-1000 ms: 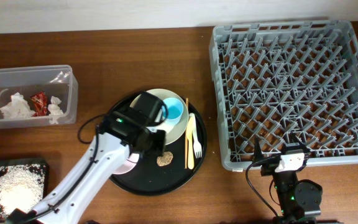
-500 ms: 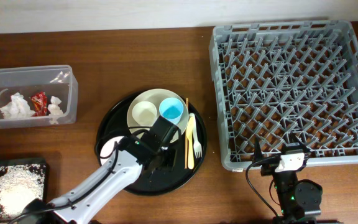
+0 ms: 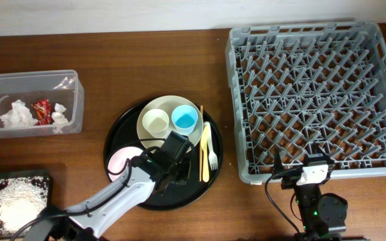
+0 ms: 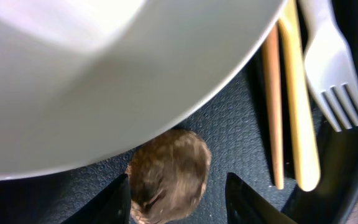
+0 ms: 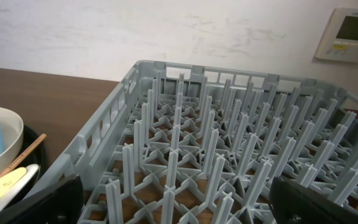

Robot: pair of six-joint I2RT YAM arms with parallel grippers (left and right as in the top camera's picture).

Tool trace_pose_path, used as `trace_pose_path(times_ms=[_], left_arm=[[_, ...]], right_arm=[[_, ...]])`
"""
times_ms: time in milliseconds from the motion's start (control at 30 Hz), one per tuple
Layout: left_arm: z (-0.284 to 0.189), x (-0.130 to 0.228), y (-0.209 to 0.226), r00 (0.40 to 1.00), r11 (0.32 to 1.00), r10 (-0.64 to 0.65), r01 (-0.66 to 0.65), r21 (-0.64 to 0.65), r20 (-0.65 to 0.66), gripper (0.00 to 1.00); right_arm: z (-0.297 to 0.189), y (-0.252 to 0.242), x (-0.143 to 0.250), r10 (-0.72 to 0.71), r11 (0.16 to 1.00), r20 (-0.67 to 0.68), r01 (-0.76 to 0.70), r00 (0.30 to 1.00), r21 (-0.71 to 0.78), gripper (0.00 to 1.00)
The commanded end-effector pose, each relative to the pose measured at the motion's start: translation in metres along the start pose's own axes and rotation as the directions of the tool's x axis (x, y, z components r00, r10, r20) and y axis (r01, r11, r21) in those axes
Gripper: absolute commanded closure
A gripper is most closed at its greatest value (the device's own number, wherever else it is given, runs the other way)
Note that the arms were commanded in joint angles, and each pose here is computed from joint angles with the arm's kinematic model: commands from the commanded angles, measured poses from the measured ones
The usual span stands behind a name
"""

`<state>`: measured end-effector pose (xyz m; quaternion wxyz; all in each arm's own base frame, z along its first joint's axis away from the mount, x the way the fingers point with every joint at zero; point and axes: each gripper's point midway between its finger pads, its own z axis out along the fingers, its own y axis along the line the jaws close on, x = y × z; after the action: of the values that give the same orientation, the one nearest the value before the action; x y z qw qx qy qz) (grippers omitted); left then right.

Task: Sort waste into correct bins and load items into the dishwasher rack
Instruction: 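Lower the left gripper onto the brown round food item and grasp it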

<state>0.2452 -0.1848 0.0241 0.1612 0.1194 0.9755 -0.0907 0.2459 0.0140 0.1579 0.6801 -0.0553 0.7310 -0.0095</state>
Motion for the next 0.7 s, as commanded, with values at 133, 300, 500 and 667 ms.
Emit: trace_pose_path(times_ms=[133, 300, 500, 667], left_arm=[[0.0105, 0.0075, 0.003, 0.999, 1.0, 0.02, -0.021, -0.016, -0.026, 0.52], [0.0105, 0.0073, 0.0028, 0.999, 1.0, 0.02, -0.02, -0.015, -0.025, 0.37], [0.0105, 0.0078, 0.0022, 0.999, 1.0, 0.023, -0.023, -0.012, -0.027, 0.44], [0.0104, 0.0096, -0.0004, 0.998, 0.999, 0.046, -0.046, 0.005, -0.036, 0.52]], right_arm=[[0.0, 0.0014, 0.0022, -0.007, 1.0, -0.004, 0.007, 1.0, -0.005, 0.02], [0.0, 0.0014, 0.0022, -0.007, 1.0, -0.004, 0.007, 1.0, -0.005, 0.02], [0.0, 0.0014, 0.0022, -0.007, 1.0, -0.004, 0.007, 1.0, -0.005, 0.02], [0.0, 0.0014, 0.0022, -0.007, 1.0, -0.004, 0.007, 1.0, -0.005, 0.02]])
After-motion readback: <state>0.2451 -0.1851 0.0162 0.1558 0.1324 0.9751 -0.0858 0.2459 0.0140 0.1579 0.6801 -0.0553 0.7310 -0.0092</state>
